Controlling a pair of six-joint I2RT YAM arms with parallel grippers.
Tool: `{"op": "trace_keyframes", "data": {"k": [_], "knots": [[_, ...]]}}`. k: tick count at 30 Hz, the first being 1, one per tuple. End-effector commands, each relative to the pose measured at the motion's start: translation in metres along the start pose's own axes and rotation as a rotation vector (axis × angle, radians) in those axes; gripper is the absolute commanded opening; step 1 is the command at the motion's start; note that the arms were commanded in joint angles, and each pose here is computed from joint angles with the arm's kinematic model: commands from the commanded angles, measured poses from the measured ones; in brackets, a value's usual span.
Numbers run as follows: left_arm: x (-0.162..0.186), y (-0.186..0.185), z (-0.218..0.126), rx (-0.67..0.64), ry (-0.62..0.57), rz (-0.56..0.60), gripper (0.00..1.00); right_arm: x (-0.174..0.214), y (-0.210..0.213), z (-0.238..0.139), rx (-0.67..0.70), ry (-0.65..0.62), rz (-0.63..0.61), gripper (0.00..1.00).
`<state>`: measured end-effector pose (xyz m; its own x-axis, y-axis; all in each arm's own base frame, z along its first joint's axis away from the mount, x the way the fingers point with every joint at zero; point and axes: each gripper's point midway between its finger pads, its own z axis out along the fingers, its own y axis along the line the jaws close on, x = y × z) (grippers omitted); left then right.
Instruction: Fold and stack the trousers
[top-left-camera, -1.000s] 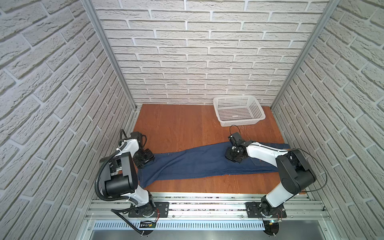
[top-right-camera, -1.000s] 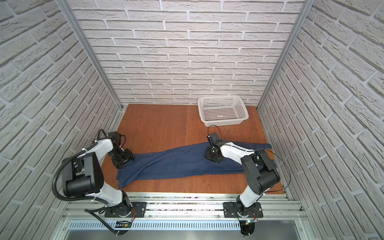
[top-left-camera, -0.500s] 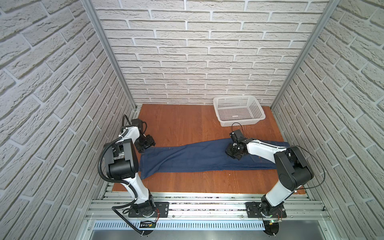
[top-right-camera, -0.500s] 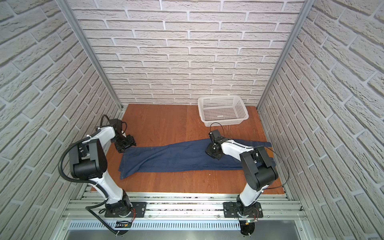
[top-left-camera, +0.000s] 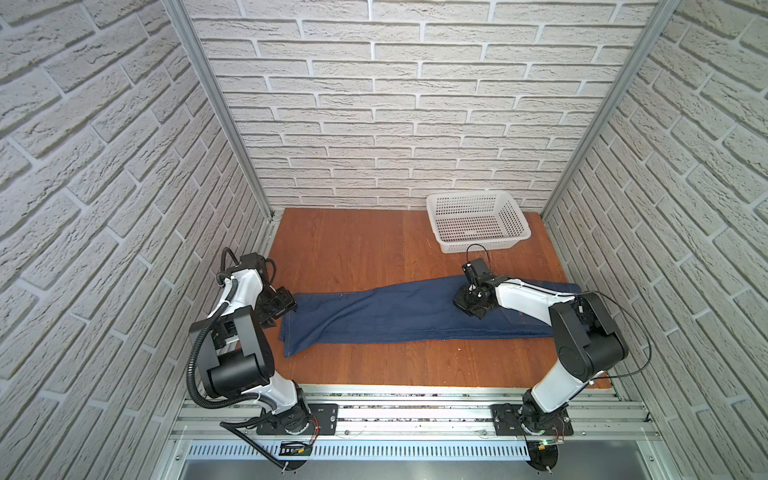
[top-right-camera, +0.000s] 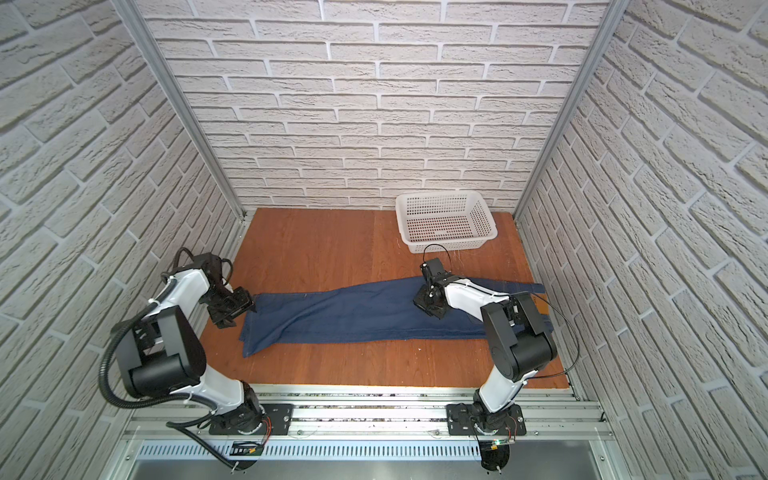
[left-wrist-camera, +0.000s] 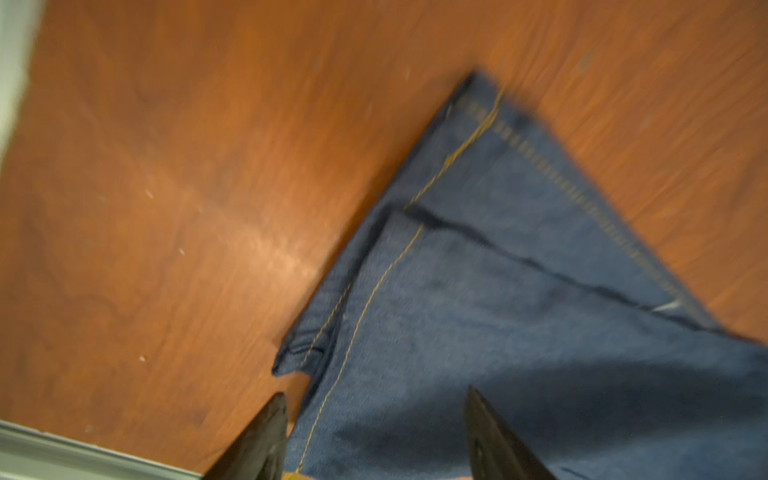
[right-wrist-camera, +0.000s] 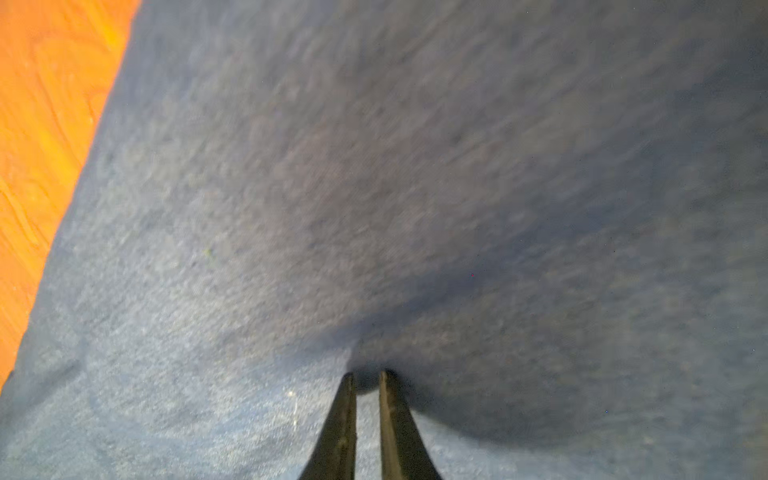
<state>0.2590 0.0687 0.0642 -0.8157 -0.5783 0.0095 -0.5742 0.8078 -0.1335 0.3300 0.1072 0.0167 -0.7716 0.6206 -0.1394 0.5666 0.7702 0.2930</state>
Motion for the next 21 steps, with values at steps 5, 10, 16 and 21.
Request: {"op": "trace_keyframes", "data": {"k": [5, 10, 16, 21], "knots": [[0.022, -0.004, 0.027, 0.010, 0.120, -0.006, 0.67, -0.001, -0.063, 0.010, 0.203, 0.015, 0.063, 0.15], [0.030, -0.004, 0.044, -0.006, 0.165, -0.004, 0.60, -0.002, -0.062, 0.010, 0.200, 0.020, 0.066, 0.15], [0.034, 0.005, 0.054, -0.050, 0.185, -0.011, 0.35, -0.001, -0.060, 0.012, 0.193, 0.028, 0.068, 0.15], [0.027, 0.006, 0.045, -0.065, 0.147, 0.000, 0.13, -0.001, -0.059, 0.012, 0.190, 0.031, 0.067, 0.15]]}}
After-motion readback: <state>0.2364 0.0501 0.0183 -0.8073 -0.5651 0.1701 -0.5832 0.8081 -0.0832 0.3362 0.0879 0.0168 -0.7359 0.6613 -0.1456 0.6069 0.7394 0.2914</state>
